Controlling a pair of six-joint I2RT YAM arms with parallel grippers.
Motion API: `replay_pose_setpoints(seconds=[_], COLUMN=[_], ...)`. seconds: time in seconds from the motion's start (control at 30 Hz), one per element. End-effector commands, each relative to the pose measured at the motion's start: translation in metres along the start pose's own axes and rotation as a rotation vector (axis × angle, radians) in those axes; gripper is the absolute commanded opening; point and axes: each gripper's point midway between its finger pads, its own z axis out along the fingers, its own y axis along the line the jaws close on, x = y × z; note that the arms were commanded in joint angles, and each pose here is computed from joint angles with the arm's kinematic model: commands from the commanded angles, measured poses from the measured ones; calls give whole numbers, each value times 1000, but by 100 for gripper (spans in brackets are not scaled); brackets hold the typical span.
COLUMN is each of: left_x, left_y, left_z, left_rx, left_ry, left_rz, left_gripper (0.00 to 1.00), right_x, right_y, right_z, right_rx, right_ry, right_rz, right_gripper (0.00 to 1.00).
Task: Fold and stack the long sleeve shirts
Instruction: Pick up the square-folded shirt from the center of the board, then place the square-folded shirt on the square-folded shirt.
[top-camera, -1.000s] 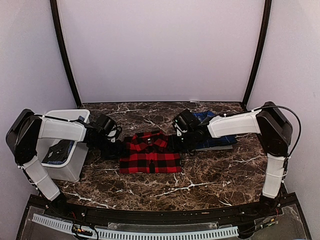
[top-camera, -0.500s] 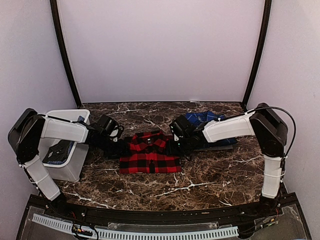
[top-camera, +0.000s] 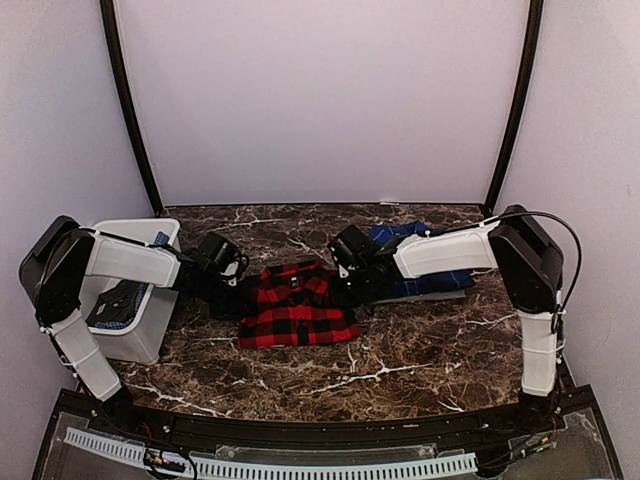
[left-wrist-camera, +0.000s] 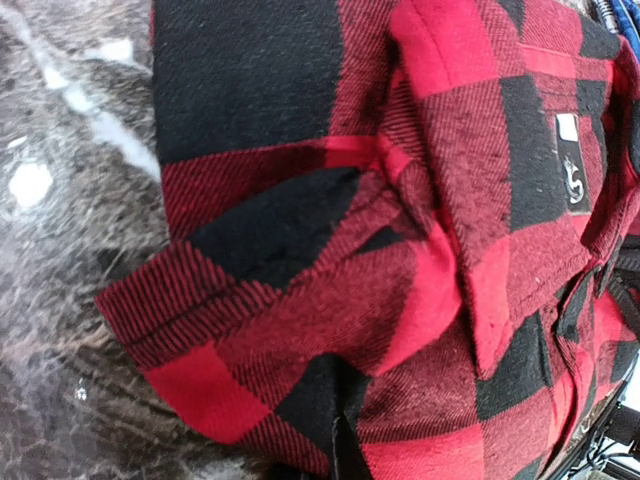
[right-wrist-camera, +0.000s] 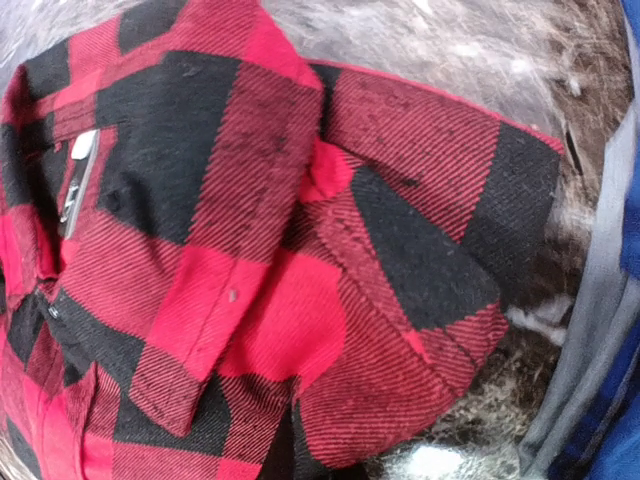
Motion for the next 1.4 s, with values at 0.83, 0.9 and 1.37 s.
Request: replay_pose_setpoints(seconds=[0.83,0.9,1.37], left_x=[-109,-118,-122], left_y=[-209,-233,-325], left_z=[-70,-67,5], left_rx=[314,375,564], left_ry=[-348,-375,-339], left_rz=[174,194,262], left_gripper=[0,0,0], right_x=[-144,-147,-138], right_y=[-91,-110,-203], right_z=[-144,-149,-168], right_rx=[189,212,329], right_ry=[-346,-349,-339], right_rz=[-73,-54,56], right_gripper=[0,0,0])
